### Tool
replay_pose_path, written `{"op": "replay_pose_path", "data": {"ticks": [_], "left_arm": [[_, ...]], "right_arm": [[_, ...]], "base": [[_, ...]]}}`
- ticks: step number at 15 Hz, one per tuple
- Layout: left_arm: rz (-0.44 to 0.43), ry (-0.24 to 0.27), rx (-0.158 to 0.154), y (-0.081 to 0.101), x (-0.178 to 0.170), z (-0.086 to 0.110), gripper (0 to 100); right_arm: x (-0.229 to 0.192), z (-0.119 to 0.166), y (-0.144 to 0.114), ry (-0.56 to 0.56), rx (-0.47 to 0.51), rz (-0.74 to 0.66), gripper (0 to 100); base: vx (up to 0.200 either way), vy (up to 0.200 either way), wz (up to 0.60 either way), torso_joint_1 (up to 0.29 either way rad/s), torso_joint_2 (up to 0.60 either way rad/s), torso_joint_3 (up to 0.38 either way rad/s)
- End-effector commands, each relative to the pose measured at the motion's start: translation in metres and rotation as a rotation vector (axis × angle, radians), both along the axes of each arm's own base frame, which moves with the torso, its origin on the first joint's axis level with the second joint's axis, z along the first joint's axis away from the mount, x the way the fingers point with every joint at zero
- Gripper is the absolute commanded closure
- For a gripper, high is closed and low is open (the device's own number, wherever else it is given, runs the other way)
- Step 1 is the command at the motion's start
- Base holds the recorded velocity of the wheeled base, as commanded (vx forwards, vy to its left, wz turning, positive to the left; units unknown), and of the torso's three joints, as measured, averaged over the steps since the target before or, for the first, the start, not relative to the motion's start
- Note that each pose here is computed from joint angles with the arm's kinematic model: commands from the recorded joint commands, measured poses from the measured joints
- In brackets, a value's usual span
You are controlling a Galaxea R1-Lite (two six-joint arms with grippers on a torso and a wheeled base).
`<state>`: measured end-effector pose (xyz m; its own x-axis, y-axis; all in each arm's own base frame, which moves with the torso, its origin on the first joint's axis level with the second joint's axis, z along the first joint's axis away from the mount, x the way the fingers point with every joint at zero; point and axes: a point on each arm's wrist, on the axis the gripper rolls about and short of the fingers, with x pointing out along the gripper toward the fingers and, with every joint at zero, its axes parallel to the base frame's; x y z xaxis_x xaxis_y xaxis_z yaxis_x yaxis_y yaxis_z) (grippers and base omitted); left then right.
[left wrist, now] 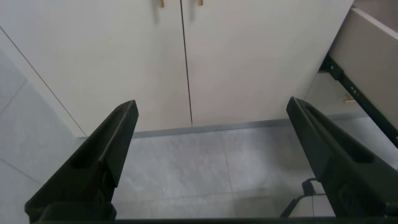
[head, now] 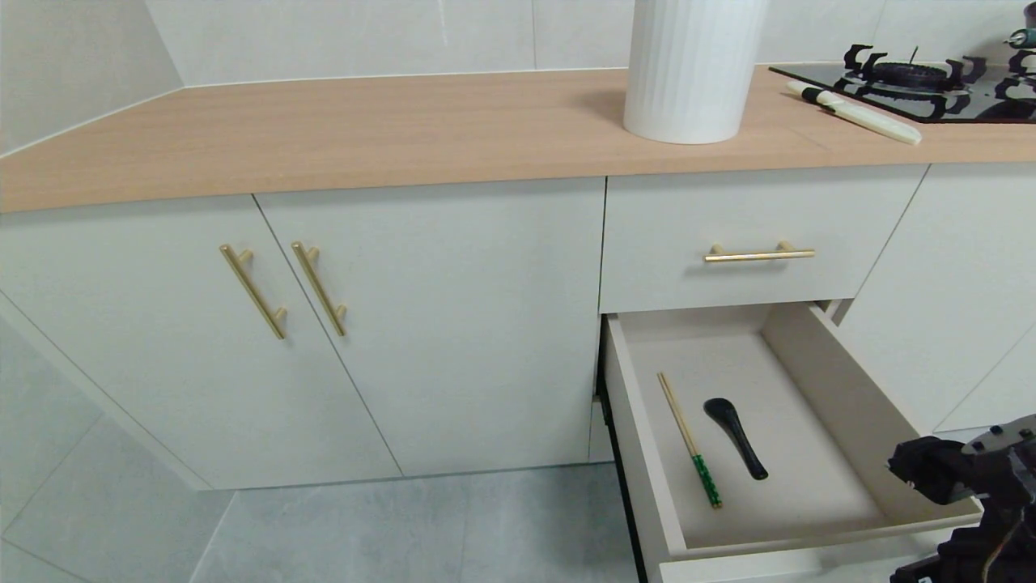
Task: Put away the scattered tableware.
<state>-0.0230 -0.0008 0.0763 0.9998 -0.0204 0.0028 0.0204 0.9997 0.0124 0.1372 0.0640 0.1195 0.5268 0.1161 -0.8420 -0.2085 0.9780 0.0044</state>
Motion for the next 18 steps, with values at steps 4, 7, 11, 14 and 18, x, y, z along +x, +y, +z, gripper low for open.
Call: {"op": "replay_pose_path", "data": {"ticks": [4,7,11,14,18], "left_arm": [[0.000,0.001,0.000,0.000,0.000,0.000,0],[0.000,0.001,0.000,0.000,0.000,0.000,0],[0.000,0.001,0.000,0.000,0.000,0.000,0],[0.000,0.001,0.000,0.000,0.000,0.000,0],[0.000,0.003,0.000,0.000,0.000,0.000,0]], "right_arm": [[0.008,-0.003,0.003,-0.025,-0.009,-0.013,0],[0.018,-0.003,0.005,-0.058,-0.012,-0.033,0],[0.054,-0.006,0.017,-0.107,-0.016,-0.061,0],[0.087,-0.001,0.017,-0.131,-0.030,-0.087,0],[0.128,-0.001,0.011,-0.144,-0.045,-0.123,0]], "base": [[0.000,0.000,0.00,0.000,0.00,0.000],[0.000,0.000,0.00,0.000,0.00,0.000],[0.000,0.000,0.00,0.000,0.00,0.000],[0.000,0.000,0.00,0.000,0.00,0.000],[0.000,0.000,0.00,0.000,0.00,0.000]]}}
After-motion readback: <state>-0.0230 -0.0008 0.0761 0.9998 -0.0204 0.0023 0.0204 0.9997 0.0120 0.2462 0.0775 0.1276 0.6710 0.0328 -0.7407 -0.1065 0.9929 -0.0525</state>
